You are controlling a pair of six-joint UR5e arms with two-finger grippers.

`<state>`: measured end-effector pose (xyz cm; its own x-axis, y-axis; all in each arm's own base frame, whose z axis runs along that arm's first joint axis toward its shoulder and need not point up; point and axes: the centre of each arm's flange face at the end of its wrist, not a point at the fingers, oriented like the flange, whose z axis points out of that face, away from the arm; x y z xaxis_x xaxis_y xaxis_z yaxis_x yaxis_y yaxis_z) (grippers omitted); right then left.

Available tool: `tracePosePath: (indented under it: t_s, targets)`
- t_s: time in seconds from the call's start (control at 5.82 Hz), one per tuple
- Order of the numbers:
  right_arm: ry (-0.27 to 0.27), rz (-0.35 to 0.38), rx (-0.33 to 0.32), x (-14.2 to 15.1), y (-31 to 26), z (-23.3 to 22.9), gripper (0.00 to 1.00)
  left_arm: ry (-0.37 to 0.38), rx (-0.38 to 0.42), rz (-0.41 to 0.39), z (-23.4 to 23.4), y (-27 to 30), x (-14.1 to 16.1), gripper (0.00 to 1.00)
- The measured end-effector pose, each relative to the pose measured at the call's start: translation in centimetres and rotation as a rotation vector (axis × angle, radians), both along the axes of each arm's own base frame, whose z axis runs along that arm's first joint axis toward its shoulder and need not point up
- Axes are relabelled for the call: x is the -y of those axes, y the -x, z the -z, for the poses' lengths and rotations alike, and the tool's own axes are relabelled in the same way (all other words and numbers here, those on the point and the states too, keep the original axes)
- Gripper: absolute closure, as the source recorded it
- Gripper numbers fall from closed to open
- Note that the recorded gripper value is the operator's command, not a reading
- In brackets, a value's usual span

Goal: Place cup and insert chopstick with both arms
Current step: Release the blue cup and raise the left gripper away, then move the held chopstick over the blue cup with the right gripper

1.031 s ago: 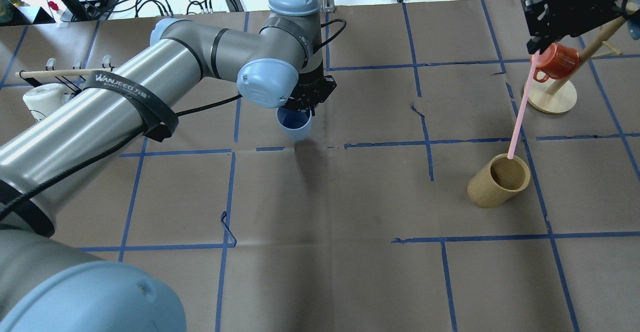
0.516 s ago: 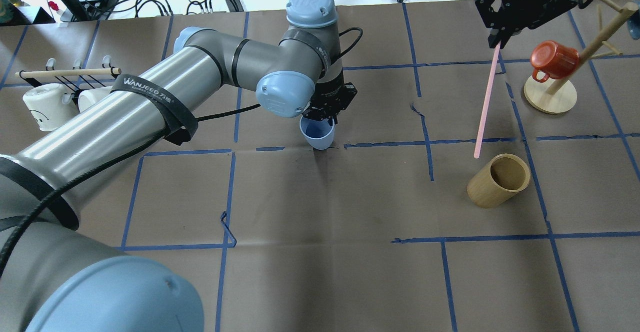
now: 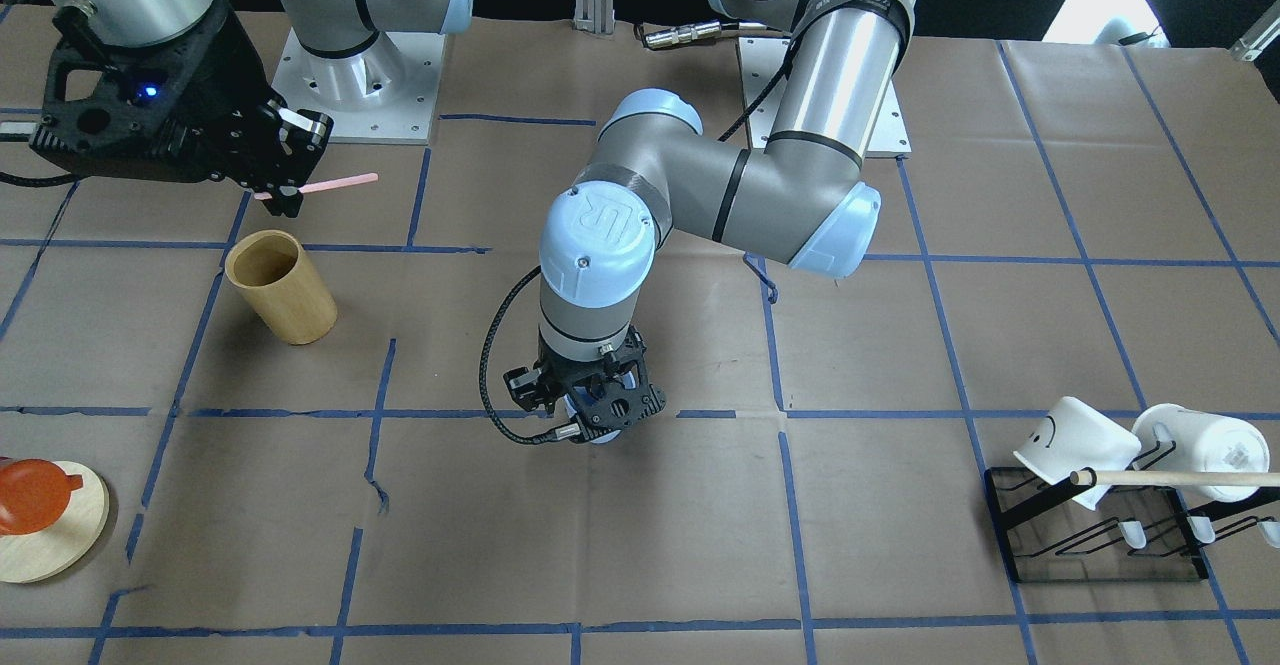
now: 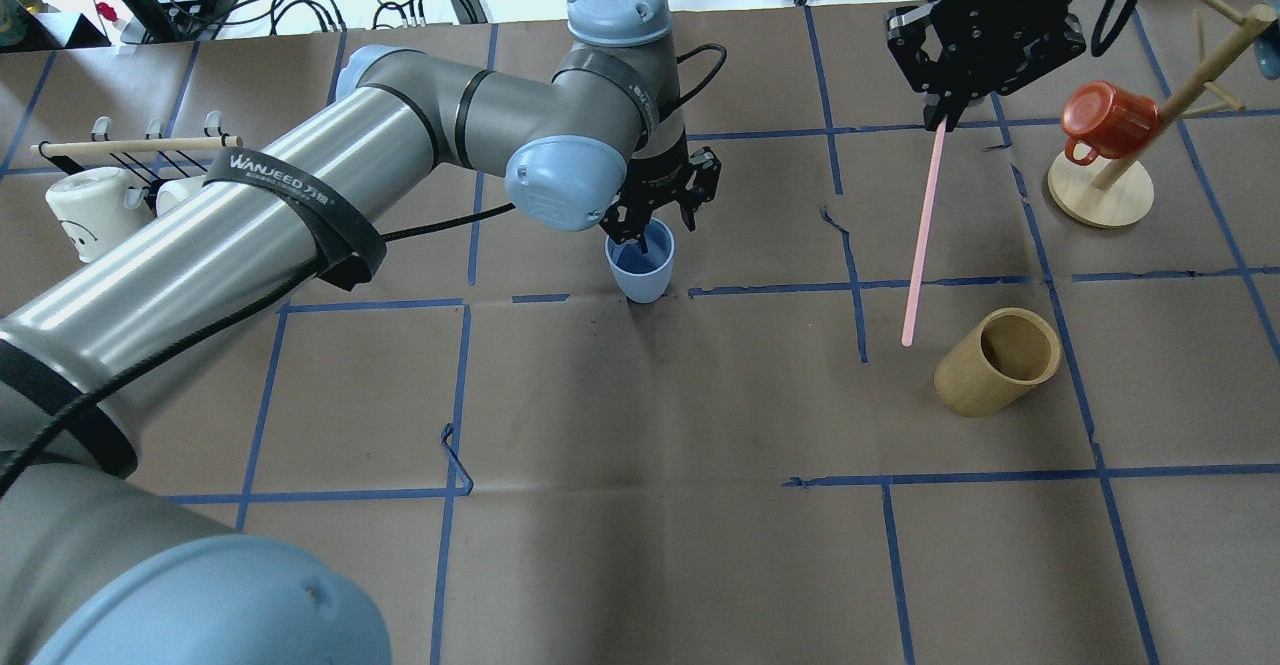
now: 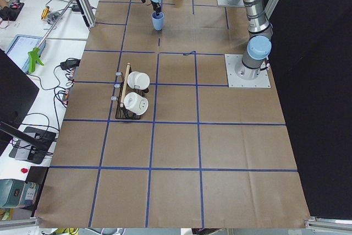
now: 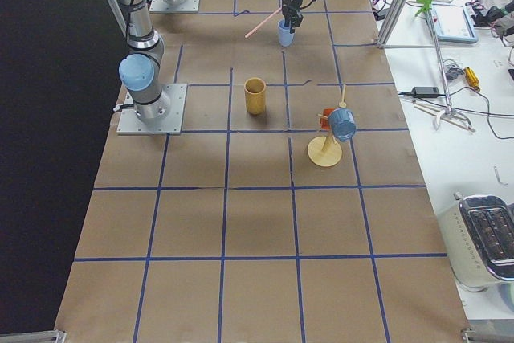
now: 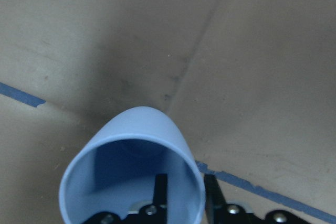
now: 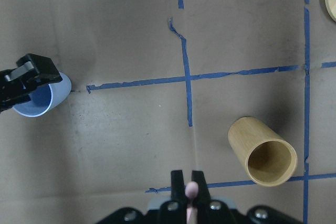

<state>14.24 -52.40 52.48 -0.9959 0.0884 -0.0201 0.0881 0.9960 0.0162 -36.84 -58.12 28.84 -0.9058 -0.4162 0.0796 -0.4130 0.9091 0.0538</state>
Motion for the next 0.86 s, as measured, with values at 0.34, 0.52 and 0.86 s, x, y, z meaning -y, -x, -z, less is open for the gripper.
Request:
tracePosePath:
  t_s: [0.34, 0.52, 0.86]
  targets:
    - [0.014, -0.006, -0.017, 0.3, 0.0, 0.4, 0.92, 0.032, -0.004, 0.059, -5.6, -3.7, -0.2, 0.01]
    - [0.024, -0.004, -0.02, 0.5, 0.0, 0.4, 0.92, 0.015, 0.013, 0.116, -8.9, -6.6, -1.2, 0.01]
    - [0.075, 0.005, -0.018, 1.7, -0.2, 0.0, 0.92, 0.001, 0.068, 0.269, -14.1, -11.2, -4.0, 0.01]
